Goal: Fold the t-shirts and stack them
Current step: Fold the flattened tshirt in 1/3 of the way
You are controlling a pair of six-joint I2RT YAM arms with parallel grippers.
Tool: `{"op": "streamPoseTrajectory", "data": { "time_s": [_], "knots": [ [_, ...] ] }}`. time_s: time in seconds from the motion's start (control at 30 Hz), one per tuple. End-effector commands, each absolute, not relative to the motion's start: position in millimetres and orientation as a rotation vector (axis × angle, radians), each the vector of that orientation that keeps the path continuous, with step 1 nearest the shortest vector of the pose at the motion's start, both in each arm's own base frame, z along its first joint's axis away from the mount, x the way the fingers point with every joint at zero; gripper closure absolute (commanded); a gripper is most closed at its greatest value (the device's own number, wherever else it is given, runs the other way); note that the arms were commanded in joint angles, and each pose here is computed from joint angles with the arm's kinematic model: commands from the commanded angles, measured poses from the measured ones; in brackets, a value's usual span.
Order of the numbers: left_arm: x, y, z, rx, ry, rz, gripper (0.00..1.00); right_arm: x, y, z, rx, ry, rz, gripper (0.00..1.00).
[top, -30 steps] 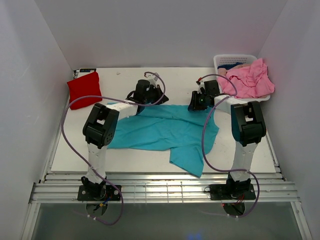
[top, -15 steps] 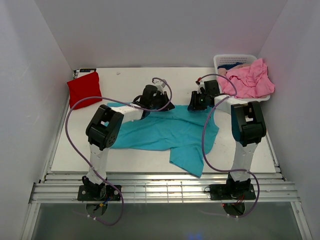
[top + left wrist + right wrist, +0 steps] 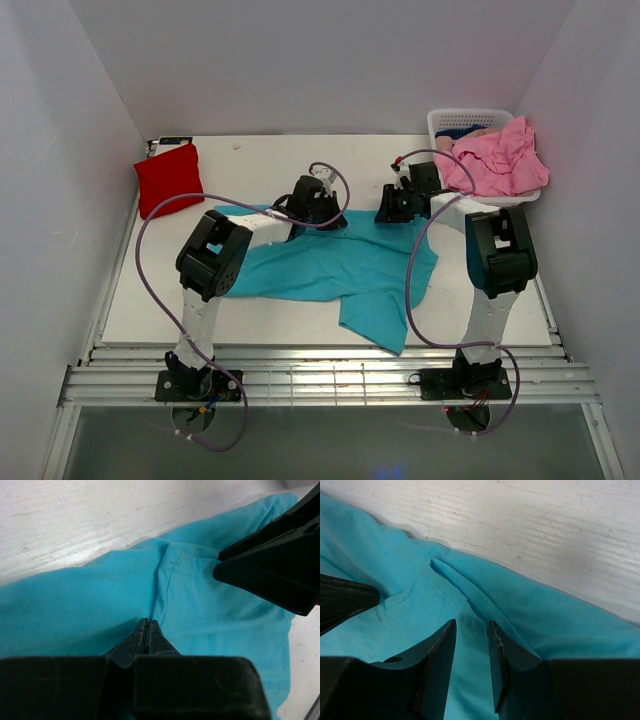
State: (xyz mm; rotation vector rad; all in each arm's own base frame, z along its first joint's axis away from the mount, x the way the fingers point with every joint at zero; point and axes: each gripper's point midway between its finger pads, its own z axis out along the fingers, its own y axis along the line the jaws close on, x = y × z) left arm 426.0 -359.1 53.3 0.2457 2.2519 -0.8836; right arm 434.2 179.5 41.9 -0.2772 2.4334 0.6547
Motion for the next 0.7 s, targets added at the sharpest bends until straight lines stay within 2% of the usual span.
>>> {"op": "streamPoseTrajectory", "data": {
  "time_s": [0.0, 0.67],
  "knots": [
    [431.1, -359.8, 58.5, 0.247, 2.246, -0.823, 1.00, 435.6, 188.9, 60.8, -0.317, 2.378, 0.693, 0.62],
    [444.3, -360.7, 48.8, 0.240, 2.243, -0.771, 1.00, 457.8, 197.2, 51.1, -0.350, 2.383, 0.695, 0.62]
  ]
}}
